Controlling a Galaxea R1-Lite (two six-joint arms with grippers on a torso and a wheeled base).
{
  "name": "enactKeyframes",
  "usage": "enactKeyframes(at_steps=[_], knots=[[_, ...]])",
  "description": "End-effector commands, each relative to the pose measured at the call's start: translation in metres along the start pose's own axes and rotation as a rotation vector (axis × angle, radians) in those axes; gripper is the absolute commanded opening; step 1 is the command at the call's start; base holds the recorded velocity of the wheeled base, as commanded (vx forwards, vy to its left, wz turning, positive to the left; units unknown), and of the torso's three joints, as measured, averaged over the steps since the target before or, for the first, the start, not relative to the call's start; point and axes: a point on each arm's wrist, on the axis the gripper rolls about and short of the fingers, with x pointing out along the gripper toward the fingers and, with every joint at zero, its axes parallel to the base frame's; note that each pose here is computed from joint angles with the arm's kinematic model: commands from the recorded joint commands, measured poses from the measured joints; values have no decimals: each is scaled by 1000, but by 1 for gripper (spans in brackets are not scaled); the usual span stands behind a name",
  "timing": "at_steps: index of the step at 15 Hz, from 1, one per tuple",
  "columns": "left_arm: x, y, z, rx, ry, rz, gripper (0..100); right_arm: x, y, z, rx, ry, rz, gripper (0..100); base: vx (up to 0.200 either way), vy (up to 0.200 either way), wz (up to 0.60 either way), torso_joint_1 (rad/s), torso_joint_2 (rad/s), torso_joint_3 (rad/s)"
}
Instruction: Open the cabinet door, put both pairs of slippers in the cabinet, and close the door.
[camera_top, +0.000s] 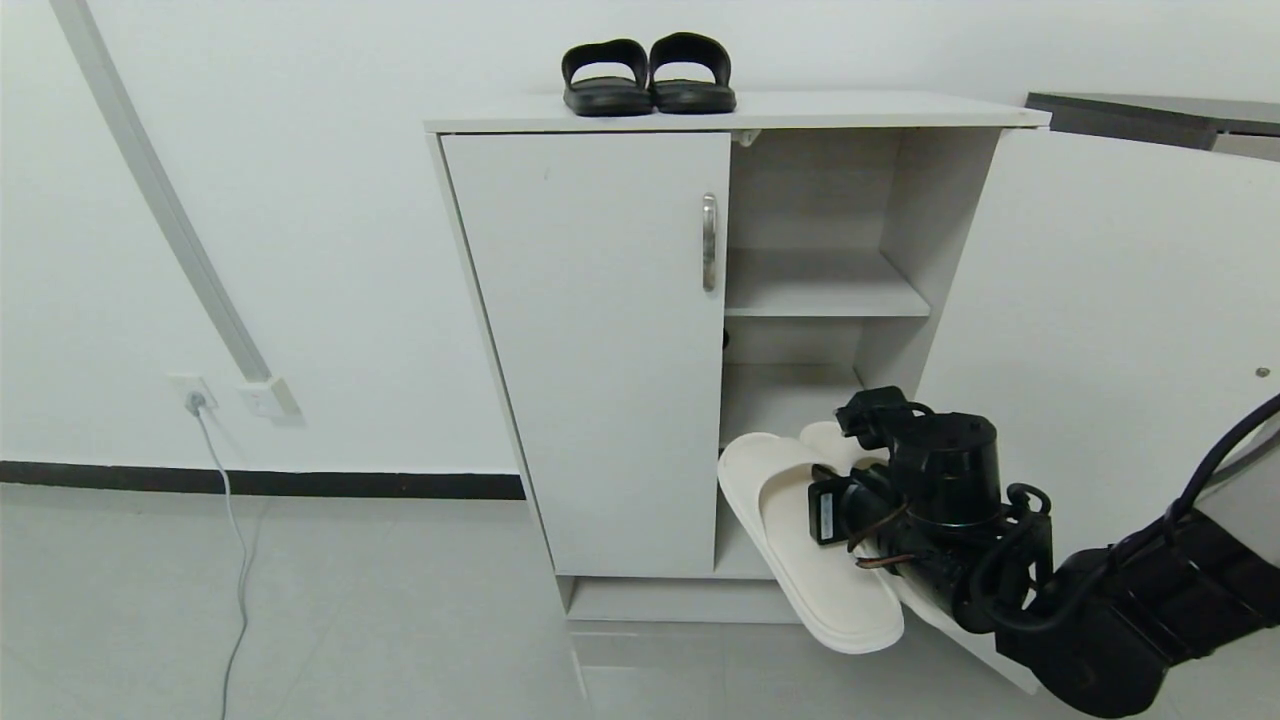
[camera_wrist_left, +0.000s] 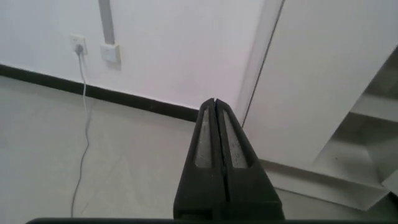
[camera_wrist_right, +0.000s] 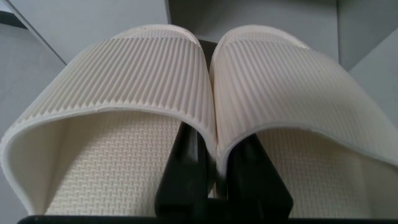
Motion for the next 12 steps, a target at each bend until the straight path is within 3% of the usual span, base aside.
enactKeyframes(at_steps=[1, 4, 5, 7, 11, 12], knots=[[-1, 1, -8, 0, -9, -2, 0, -1, 1, 0, -1, 1, 3, 0, 0, 0, 0, 0, 0, 0], [-1, -1, -8, 42, -3, -98, 0, -1, 1, -1, -1, 2, 4, 0, 0, 0, 0, 0, 0, 0], [-1, -3, -13, 88, 39, -193, 0, -2, 2, -2, -4, 6, 6, 0, 0, 0, 0, 0, 0, 0], [-1, -5, -13, 111, 46, -279, 0, -3, 2, -4, -8, 11, 9, 0, 0, 0, 0, 0, 0, 0], [-1, -5, -13, 111, 46, -282, 0, -4, 6, -4, -9, -2, 22, 0, 0, 0, 0, 0, 0, 0], [-1, -3, -13, 110, 45, -210, 0, -5, 7, -4, -9, -5, 26, 0, 0, 0, 0, 0, 0, 0]])
